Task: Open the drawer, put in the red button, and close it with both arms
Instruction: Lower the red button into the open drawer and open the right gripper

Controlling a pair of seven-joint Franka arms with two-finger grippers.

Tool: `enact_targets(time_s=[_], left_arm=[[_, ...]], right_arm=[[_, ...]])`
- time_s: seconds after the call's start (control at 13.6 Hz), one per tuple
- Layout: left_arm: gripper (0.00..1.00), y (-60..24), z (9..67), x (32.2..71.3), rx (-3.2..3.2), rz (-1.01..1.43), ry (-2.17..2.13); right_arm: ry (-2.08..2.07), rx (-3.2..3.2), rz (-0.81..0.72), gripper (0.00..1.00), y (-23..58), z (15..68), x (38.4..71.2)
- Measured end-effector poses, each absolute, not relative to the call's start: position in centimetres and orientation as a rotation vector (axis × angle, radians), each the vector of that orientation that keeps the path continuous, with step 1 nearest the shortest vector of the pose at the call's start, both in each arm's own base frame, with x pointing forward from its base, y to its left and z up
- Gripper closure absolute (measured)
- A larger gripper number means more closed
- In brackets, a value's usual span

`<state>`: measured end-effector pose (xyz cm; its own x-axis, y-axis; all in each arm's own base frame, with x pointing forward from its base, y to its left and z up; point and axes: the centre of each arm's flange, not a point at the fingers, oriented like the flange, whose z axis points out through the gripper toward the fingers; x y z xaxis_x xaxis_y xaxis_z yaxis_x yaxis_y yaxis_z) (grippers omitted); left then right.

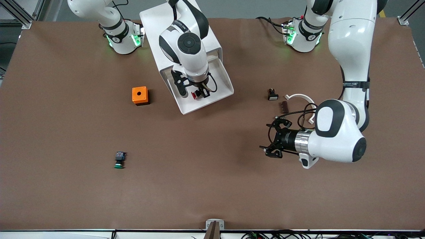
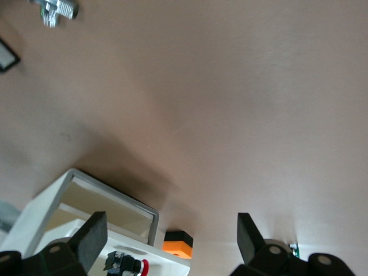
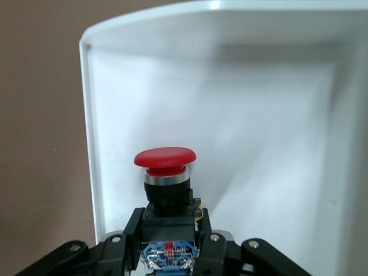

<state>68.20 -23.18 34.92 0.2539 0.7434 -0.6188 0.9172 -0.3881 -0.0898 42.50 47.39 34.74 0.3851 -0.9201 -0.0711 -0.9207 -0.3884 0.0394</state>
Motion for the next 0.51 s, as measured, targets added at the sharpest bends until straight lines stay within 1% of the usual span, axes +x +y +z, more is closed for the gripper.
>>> enact_targets(time_s=[0.29,0.44,0.51], left_arm=[[0.0,-21.8,38.2,68.0,2.443,-0.674,1.353],[0.0,-21.7,39.5,67.7,2.561,-0.587,1.257],[0.0,-22.2,40.0,67.4,2.632,-0.544,1.196]], right_arm=[[1.738,-2.61,0.127,0.59,48.0,34.4,42.0],[1.735,-2.609,0.126,0.44,48.1,34.5,41.9],[1.732,-2.605,0.123,0.33,48.2,34.8,42.0]])
